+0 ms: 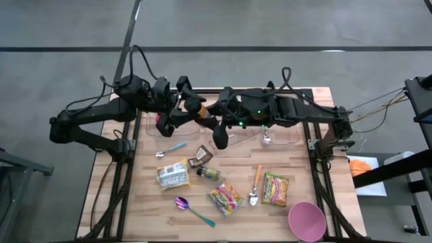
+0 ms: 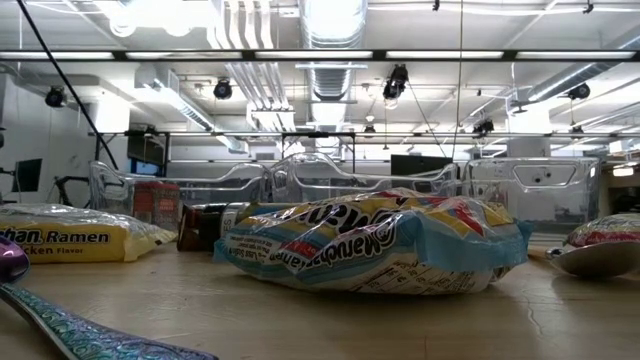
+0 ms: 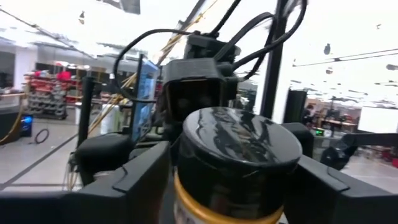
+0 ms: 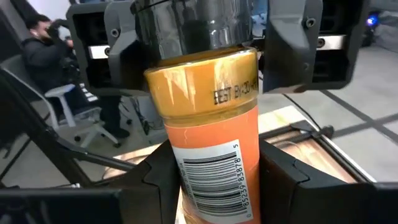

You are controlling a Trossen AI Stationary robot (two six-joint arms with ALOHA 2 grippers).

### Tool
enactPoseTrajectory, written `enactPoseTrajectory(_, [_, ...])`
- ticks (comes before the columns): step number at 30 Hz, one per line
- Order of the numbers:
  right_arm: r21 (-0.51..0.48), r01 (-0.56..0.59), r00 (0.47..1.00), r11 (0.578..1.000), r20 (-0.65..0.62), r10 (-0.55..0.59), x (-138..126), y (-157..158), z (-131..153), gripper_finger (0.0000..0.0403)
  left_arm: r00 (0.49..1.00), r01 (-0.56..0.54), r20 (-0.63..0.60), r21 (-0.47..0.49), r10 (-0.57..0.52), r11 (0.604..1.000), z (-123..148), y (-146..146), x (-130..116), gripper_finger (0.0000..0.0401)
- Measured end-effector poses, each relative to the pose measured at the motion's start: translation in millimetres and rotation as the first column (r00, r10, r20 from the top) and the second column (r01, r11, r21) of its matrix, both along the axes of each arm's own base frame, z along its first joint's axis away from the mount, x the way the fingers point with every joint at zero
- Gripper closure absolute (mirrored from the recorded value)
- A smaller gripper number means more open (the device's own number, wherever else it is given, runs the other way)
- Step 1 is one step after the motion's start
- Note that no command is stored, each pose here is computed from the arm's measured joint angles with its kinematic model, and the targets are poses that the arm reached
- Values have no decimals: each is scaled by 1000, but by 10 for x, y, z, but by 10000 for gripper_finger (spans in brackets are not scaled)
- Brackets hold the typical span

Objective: Pick & Place Food Item
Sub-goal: Put the orange seasoning bottle into the left transparent bin

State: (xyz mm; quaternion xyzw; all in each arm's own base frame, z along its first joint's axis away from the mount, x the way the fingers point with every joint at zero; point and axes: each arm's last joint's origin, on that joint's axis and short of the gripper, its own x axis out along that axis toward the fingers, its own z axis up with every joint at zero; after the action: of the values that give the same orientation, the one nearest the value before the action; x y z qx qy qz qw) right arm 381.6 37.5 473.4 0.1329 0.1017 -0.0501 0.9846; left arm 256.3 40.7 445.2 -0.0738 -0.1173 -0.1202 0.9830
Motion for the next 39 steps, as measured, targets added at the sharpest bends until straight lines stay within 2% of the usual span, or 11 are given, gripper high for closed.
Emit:
enactPoseTrajectory(6, [4,-13,1000,1000,8,13,20,-13,-30,255,1000,8,3,3,-8,1000,4,-3,-4,190])
enactPoseTrajectory(18, [0,-20,1000,1000,-11,20,19,-10,-63,248,1000,12,-12,-8,-12,1000,-10,-2,2,190])
enactPoseTrajectory(21, [16,-17,1000,1000,-16,17,20,-10,-72,222,999,16,-35,-31,-17,999,-27,0,6,190])
enactPoseTrajectory(31, [5,-22,999,1000,-39,22,2,-11,-86,100,995,-20,-94,-58,15,998,-78,18,15,190])
enactPoseTrajectory(36, [-8,37,996,999,-75,-37,-107,-39,-56,78,984,-104,-154,-72,92,992,-112,102,-39,190])
enactPoseTrajectory(39, [-12,47,996,999,-77,-48,-254,-45,35,77,960,-198,-221,-98,172,975,-149,213,-115,190])
